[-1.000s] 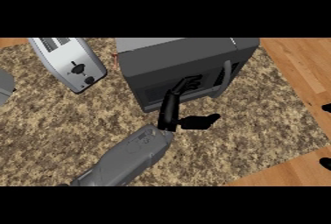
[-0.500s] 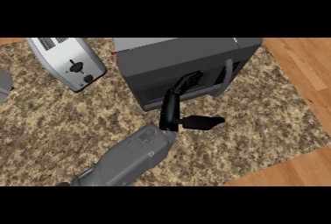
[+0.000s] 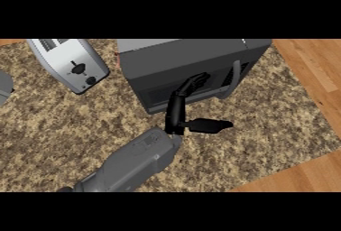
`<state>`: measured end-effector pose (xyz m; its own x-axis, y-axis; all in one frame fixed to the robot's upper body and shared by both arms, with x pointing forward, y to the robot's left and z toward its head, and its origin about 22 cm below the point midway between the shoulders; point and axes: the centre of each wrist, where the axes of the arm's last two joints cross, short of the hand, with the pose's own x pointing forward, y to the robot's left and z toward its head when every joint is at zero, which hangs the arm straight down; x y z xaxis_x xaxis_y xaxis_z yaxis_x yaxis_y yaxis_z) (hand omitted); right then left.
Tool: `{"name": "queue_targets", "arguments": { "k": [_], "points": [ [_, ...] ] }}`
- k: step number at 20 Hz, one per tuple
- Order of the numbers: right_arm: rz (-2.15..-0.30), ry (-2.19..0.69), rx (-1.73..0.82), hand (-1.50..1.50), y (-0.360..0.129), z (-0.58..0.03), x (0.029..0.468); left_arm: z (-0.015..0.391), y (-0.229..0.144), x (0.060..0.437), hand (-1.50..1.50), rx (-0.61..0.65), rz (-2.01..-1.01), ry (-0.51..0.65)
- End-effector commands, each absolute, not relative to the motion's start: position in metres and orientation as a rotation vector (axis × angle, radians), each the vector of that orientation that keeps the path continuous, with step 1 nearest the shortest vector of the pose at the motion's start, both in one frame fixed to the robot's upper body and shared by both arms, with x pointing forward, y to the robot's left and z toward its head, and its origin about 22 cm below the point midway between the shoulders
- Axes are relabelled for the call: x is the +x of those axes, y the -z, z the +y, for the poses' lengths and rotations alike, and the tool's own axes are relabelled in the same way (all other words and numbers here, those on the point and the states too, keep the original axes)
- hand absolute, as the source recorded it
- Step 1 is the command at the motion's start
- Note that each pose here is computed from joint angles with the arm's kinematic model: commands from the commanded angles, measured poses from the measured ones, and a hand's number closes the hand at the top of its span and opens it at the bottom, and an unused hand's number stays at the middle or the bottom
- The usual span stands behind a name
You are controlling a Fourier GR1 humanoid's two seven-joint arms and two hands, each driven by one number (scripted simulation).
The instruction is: Pick up the milk, place it into the microwave and close the microwave
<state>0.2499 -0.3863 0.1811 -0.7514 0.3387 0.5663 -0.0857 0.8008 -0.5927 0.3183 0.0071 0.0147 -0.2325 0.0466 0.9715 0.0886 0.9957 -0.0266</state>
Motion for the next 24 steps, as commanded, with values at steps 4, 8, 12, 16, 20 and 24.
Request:
{"name": "queue_targets", "arguments": {
  "k": [4,8,12,16,20,24],
  "points": [
    [-2.3,-0.796,-0.204,1.5,-0.187,-0.388,0.257,0.011,-0.027,0.341,-1.5,-0.027,-1.825,-0.027],
    [-2.256,-0.501,0.19,-1.5,-0.129,-0.37,0.268,0.009,-0.029,0.341,-1.5,-0.052,-1.827,-0.023],
    [-2.231,-0.473,0.24,-1.5,-0.13,-0.376,0.272,0.01,-0.029,0.343,-1.5,-0.054,-1.831,-0.032],
    [-2.216,-0.452,0.288,-1.5,-0.129,-0.379,0.278,0.008,-0.031,0.343,-1.5,-0.064,-1.841,-0.032],
    [-2.196,-0.451,0.297,-1.5,-0.133,-0.39,0.281,0.009,-0.032,0.346,-1.5,-0.057,-1.849,-0.043],
    [-2.197,-0.429,0.324,-1.5,-0.136,-0.397,0.285,0.01,-0.025,0.343,-1.5,-0.055,-1.846,-0.043]
  ]
}}
